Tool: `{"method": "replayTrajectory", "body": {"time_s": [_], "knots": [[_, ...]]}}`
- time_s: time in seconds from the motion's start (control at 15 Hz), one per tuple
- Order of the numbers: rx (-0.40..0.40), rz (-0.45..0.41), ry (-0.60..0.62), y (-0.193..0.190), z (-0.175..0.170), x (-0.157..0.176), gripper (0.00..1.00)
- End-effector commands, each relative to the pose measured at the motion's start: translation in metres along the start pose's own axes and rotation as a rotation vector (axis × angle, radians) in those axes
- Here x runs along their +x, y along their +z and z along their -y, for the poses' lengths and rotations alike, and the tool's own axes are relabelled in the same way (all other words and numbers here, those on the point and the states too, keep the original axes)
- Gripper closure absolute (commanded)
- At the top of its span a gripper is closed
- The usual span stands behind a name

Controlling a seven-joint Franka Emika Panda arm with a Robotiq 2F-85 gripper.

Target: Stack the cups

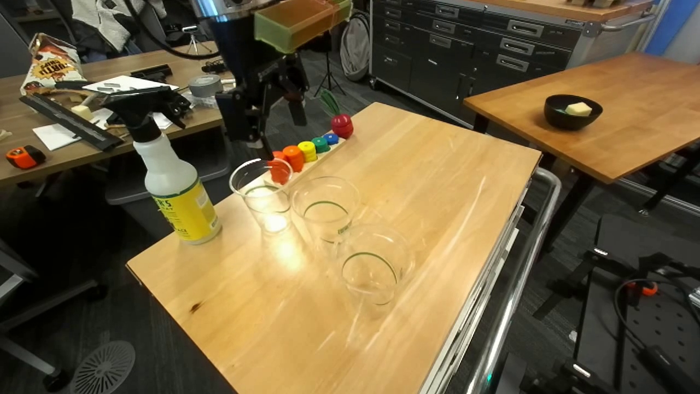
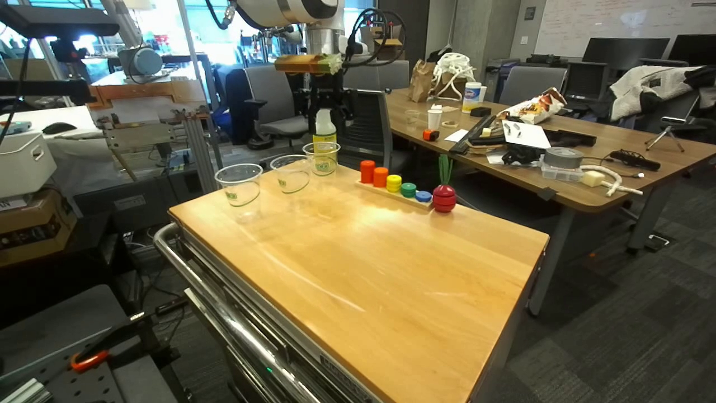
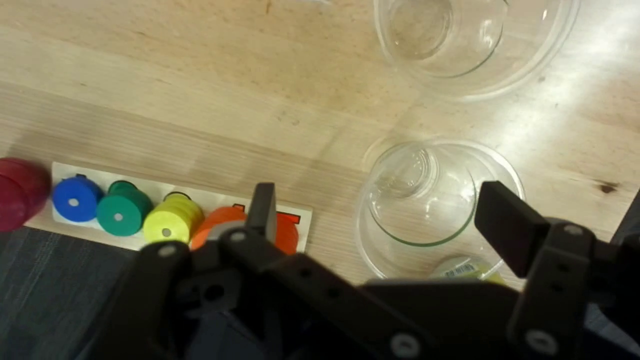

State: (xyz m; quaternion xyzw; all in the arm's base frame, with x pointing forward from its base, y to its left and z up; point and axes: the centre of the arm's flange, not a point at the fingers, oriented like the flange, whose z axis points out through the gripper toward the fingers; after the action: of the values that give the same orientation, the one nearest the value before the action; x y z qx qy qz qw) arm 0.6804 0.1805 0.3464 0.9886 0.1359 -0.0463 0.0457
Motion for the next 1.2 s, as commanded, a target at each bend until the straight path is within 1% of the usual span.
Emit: {"method": "replayTrajectory", "body": {"time_s": [0.0, 0.2, 0.27, 0.33, 0.4, 0.53, 0.6, 0.93, 1.07, 1.13], "knots": [[0.009, 0.012, -0.012, -0.001, 0.005, 0.054, 0.0], [0.004, 0.036, 0.003, 0.018, 0.002, 0.068, 0.0], [0.01, 0.048, 0.001, 0.025, 0.002, 0.07, 0.25], [0.016, 0.059, -0.003, 0.032, 0.002, 0.073, 0.27], [0.02, 0.07, -0.007, 0.038, 0.001, 0.077, 0.34], [0.027, 0.092, -0.012, 0.049, 0.001, 0.08, 0.51], [0.03, 0.097, -0.013, 0.052, 0.001, 0.08, 0.58], [0.06, 0.083, -0.014, 0.046, -0.002, 0.074, 0.98], [0.085, 0.08, -0.007, 0.038, -0.005, 0.069, 1.0], [0.113, 0.079, -0.003, 0.035, -0.008, 0.067, 1.0]]}}
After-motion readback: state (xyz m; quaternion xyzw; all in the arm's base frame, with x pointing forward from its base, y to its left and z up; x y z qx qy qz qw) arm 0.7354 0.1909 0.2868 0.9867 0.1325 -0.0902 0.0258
